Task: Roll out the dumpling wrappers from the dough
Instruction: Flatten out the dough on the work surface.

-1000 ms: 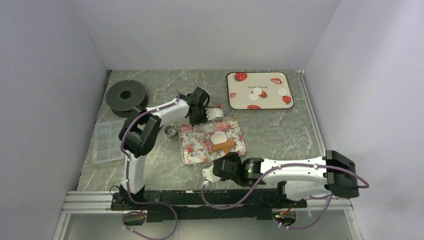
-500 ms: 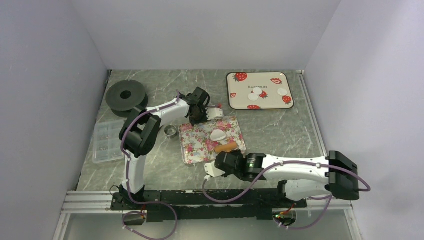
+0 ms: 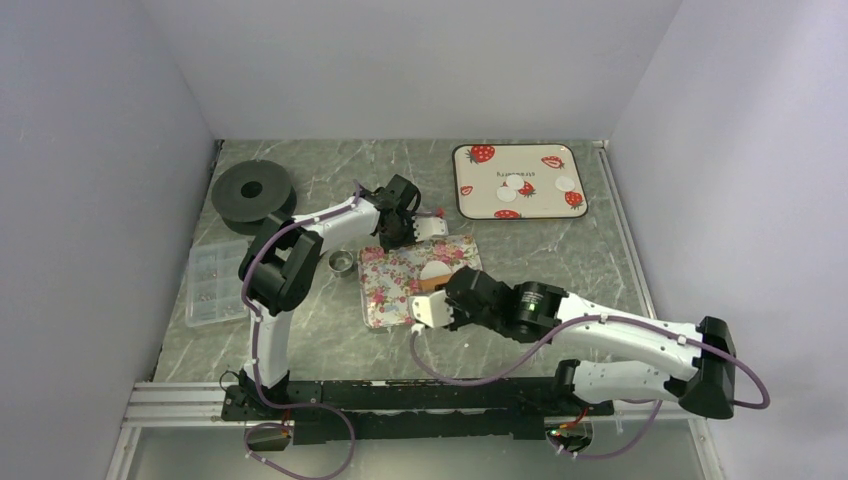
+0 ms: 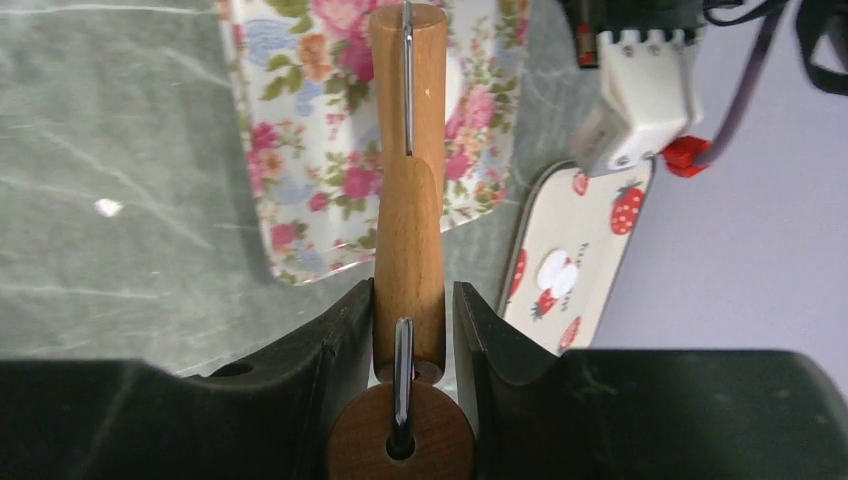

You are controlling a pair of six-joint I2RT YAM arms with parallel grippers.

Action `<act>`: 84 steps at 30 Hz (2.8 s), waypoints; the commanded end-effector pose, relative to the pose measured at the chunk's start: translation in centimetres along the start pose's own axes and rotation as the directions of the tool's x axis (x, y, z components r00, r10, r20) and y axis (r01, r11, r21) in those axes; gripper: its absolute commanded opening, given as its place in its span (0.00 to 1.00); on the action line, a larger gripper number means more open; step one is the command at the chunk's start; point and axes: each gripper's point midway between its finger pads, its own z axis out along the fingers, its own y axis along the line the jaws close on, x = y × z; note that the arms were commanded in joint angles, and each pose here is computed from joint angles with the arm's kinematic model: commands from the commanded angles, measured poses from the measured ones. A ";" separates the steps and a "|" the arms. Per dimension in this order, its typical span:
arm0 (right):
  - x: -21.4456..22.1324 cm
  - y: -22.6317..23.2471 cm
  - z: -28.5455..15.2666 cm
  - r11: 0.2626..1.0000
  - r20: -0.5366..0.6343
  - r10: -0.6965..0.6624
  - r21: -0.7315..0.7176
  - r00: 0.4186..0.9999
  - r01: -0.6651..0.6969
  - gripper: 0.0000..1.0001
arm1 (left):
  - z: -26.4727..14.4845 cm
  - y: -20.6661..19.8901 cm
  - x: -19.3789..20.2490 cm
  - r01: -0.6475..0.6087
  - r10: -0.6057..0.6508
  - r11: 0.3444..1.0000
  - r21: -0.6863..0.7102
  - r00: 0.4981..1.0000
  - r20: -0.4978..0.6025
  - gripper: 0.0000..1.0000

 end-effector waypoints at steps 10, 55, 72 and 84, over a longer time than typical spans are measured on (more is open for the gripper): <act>-0.3 -3.1 6.7 0.967 -0.040 -0.255 -0.002 0.966 0.255 0.00 | 4.3 -7.8 5.9 0.027 0.018 0.967 0.254 0.985 -0.173 0.00; 6.0 8.6 6.7 0.953 -0.209 -0.208 -0.263 0.956 0.150 0.00 | 4.5 -8.3 5.4 0.009 0.036 0.965 0.263 0.985 -0.166 0.00; 6.3 10.4 6.2 0.956 -0.235 -0.175 -0.272 0.956 0.108 0.00 | 4.7 -8.2 5.5 0.007 0.040 0.965 0.261 0.984 -0.174 0.00; 7.8 9.1 7.8 0.956 -0.282 -0.186 -0.272 0.941 0.107 0.00 | 4.9 -8.3 5.8 0.008 0.041 0.965 0.261 0.982 -0.184 0.00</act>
